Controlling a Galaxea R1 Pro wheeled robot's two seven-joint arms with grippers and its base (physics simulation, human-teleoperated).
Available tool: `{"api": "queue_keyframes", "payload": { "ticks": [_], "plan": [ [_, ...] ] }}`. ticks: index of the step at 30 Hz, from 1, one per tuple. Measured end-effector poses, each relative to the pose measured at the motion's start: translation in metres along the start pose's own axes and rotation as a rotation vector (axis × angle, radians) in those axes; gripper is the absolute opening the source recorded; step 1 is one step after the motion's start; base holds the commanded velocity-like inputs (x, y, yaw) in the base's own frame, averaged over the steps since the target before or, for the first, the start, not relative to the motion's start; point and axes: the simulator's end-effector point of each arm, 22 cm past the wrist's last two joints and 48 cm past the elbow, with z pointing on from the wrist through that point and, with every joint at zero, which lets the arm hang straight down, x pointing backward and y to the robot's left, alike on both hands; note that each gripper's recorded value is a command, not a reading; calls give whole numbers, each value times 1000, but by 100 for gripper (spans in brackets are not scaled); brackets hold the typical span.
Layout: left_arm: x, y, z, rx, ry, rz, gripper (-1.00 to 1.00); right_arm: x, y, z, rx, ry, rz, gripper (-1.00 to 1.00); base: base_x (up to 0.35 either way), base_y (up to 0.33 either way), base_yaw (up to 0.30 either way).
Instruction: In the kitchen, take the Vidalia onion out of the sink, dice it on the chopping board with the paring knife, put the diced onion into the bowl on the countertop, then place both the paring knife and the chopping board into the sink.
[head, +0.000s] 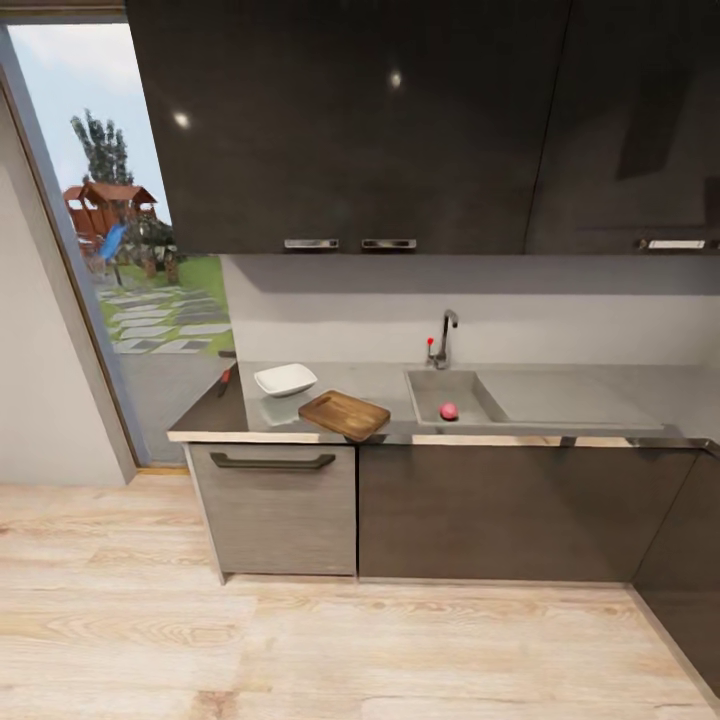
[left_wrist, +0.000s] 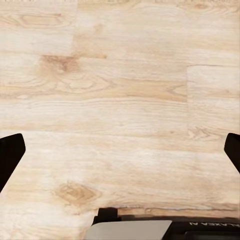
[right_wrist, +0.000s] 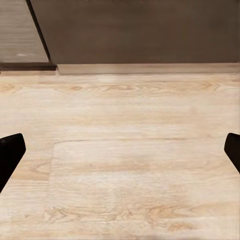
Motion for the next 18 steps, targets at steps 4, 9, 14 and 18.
{"api": "queue_keyframes", "payload": {
  "ticks": [4,9,14,18],
  "plan": [
    [-2,0,-4,0,0,0,100,-3,0,-3,0,0,0,100,0,0,0],
    [-5,0,-9,0,0,0,100,-7,0,-8,0,0,0,100,0,0,0],
    [-7,0,-14,0,0,0,100,-10,0,-12,-1,0,0,100,0,0,0],
    [-8,0,-18,0,0,0,100,-13,0,-15,-1,1,0,100,0,0,0]
  ]
}}
